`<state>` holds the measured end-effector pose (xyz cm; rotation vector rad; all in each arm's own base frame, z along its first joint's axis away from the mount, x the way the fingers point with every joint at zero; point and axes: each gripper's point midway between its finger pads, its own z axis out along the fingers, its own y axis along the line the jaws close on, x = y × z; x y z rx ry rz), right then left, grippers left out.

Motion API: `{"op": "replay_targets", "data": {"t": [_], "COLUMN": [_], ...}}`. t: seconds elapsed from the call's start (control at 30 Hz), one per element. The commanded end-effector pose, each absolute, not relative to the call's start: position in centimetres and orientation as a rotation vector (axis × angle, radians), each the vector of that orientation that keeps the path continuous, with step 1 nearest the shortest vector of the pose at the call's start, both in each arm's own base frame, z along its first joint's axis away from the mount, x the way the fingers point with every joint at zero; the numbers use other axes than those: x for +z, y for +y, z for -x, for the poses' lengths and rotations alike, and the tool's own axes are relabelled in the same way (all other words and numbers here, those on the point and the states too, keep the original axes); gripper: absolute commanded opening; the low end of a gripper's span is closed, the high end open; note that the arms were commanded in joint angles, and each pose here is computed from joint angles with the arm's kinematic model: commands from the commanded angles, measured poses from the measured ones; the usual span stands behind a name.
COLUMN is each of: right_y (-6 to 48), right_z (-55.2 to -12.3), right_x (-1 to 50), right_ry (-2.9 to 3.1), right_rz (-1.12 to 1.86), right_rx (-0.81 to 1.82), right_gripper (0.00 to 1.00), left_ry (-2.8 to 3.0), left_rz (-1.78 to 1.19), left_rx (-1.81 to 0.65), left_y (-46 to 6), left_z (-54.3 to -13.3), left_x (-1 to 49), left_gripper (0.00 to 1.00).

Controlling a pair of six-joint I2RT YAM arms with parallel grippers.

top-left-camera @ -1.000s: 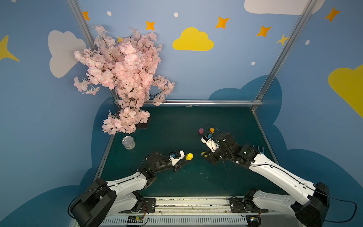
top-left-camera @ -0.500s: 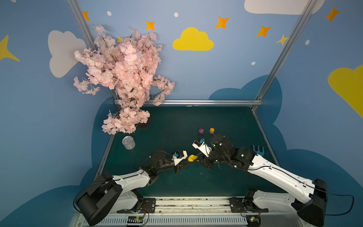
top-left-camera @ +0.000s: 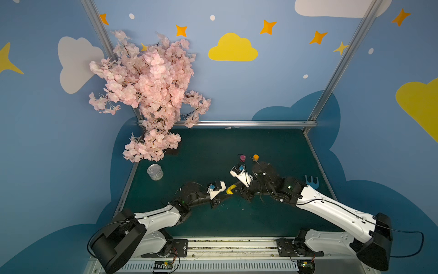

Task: Close the paint jar lid
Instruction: Close the lid on the paint jar.

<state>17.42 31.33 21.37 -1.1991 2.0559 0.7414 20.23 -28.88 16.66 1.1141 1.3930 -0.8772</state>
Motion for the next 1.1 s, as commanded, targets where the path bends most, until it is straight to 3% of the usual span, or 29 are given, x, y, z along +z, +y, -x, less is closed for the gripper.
{"op": "replay_targets", "data": {"t": [0.0,1.07], "right_y": [32.1,32.7], "right_z": [-17.5,-16.4], "right_x": [21.6,19.5], "right_ry": [2.034,2.084], "right_rz": [1.196,1.316], "right_rx": [0.754,0.757], "right_gripper": [0.28,0.28], "left_ry": [1.365,1.358], "left_rz": [-1.110,-1.113], "left_rx": [-0.878,-0.848], "left_y": [-29.0,-28.7], "left_z": [-20.2,-20.2], "left_x": [17.6,17.7], "left_gripper": [0.28,0.27]}}
